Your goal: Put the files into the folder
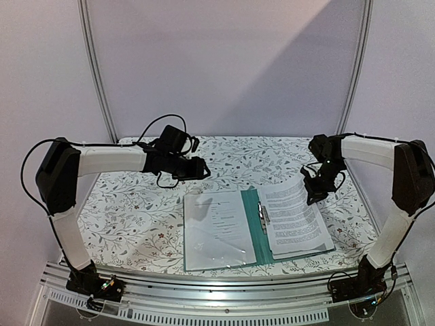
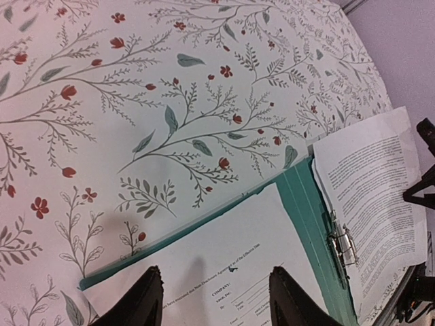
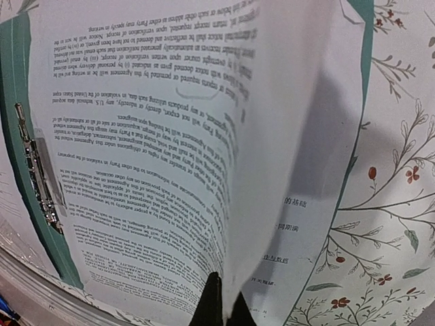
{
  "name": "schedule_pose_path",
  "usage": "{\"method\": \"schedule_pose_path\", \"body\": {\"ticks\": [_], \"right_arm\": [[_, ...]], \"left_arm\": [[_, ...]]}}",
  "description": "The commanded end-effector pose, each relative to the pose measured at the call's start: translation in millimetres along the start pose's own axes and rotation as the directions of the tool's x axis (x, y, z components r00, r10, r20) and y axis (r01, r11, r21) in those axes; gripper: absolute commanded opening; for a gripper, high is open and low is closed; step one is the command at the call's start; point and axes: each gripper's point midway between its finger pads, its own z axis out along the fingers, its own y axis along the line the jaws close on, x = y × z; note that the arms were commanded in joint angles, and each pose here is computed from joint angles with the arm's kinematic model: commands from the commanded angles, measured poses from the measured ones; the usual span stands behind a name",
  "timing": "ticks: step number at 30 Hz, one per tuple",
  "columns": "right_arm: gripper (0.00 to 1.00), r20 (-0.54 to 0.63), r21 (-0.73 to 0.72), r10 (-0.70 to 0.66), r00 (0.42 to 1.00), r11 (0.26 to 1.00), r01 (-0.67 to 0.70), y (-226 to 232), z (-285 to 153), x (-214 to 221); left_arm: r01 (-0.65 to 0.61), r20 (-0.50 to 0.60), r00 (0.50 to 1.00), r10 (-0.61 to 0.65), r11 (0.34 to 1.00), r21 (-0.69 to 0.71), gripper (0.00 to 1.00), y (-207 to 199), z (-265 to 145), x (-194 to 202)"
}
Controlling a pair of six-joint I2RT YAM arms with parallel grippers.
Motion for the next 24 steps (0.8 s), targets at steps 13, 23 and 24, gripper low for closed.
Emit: {"method": "schedule_pose_path", "body": {"ticks": [13,23,24], "right_arm": [[0.00,0.019,0.002,-0.041,0.999,0.999,0.041,6.7,1.4,-9.2],[0.00,0.018,0.019,-0.048,0.999,0.999,0.047,4.5,2.4,-8.5],[0.00,0.018,0.020,-0.049,0.999,0.999,0.048,4.8,2.7,-8.6]], "left_arm": [[0.004,-0.026,1.000,-0.004,1.000,-0.013,0.54,9.4,6.8,7.7],[0.004,-0.024,1.000,-0.004,1.000,-0.008,0.54,8.3,6.4,6.9],[0.005,-0.026,1.000,-0.005,1.000,-0.009,0.54,8.5,6.6,7.4]]}}
